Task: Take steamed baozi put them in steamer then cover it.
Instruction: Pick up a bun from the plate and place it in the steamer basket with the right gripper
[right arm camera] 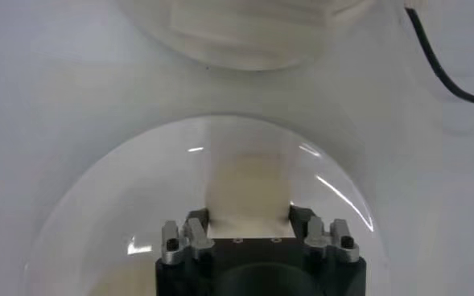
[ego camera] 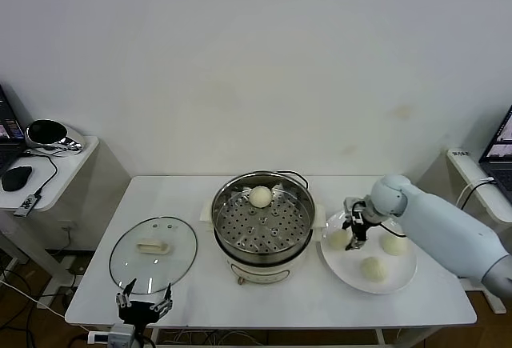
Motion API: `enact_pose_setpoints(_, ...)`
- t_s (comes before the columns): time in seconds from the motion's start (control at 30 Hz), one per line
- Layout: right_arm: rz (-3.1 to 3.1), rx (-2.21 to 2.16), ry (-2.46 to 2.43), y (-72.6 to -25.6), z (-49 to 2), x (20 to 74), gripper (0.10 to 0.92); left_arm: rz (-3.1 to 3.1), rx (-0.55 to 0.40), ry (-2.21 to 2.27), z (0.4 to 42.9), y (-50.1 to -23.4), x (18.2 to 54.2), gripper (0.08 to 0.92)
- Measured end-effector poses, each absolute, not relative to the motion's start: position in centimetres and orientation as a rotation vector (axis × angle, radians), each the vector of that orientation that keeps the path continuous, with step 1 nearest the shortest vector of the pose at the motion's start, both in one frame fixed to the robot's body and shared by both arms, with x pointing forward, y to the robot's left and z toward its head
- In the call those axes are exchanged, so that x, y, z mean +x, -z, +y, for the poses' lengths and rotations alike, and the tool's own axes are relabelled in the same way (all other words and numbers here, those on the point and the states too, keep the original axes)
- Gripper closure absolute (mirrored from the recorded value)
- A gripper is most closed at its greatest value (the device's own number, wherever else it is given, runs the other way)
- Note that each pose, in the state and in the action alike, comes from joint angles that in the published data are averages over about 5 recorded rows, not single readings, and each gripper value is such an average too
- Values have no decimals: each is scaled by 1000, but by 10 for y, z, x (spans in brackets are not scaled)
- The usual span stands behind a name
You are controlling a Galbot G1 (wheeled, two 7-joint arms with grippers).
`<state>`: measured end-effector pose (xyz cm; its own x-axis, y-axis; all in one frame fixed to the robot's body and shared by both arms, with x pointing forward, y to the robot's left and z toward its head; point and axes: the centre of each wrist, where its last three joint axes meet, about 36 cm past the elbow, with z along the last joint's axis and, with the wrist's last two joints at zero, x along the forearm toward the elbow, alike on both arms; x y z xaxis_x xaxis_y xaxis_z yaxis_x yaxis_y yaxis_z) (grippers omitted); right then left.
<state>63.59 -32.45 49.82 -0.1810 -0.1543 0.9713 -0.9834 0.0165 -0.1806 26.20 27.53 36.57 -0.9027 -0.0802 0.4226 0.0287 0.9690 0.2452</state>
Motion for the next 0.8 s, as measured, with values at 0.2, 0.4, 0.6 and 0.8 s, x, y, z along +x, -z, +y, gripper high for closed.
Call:
enact_pose_setpoints(0.2,-1464,1247,-1294,-564,-319,642,403,-2699,38,345,275,-372,266,177)
enact_pose_setpoints(0.4,-1484,1261,-1317,-642,-302,652,403,-2728,56,369,277,-382,271,177)
enact_pose_setpoints(0.6,-1506,1304,-1316,-698,-266,658,403,-2748,74,390,282,-390,274,177)
enact_pose_setpoints(0.8,-1468,1368,-1303,-717,-215,660,403,-2748,82,405,287,-393,275,177)
